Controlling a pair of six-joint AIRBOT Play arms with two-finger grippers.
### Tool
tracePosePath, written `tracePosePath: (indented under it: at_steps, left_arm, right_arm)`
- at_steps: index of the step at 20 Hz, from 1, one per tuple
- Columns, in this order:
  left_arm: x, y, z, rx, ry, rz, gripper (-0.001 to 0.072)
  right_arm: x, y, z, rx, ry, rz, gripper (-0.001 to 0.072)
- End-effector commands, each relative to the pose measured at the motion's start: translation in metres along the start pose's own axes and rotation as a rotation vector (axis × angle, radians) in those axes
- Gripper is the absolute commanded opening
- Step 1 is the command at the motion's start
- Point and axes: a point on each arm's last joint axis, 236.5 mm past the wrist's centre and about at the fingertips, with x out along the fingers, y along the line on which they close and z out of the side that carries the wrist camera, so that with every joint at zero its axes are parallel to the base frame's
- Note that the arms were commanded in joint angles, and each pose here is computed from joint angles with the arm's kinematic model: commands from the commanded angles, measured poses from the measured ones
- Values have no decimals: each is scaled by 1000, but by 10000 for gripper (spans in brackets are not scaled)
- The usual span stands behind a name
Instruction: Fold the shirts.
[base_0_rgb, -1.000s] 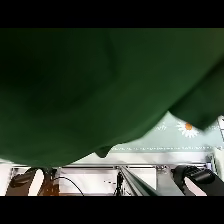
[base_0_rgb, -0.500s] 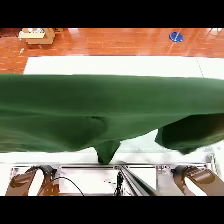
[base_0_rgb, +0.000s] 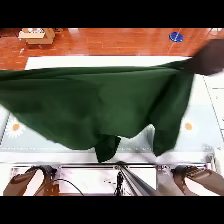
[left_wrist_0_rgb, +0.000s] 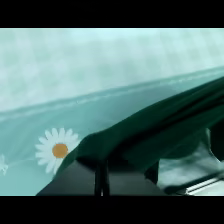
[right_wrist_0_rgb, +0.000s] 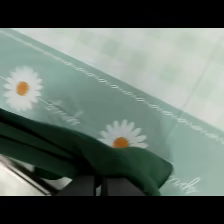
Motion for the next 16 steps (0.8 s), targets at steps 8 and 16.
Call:
tracePosePath:
  at_steps: [8, 16]
  left_arm:
    - [205, 79, 57, 61, 104, -107, 20]
    - [348, 68, -26, 54, 470, -261, 21]
  right_arm:
    - [204, -82, 127, -220, -146, -79, 32]
    - [274, -109, 90, -153, 41, -83, 32]
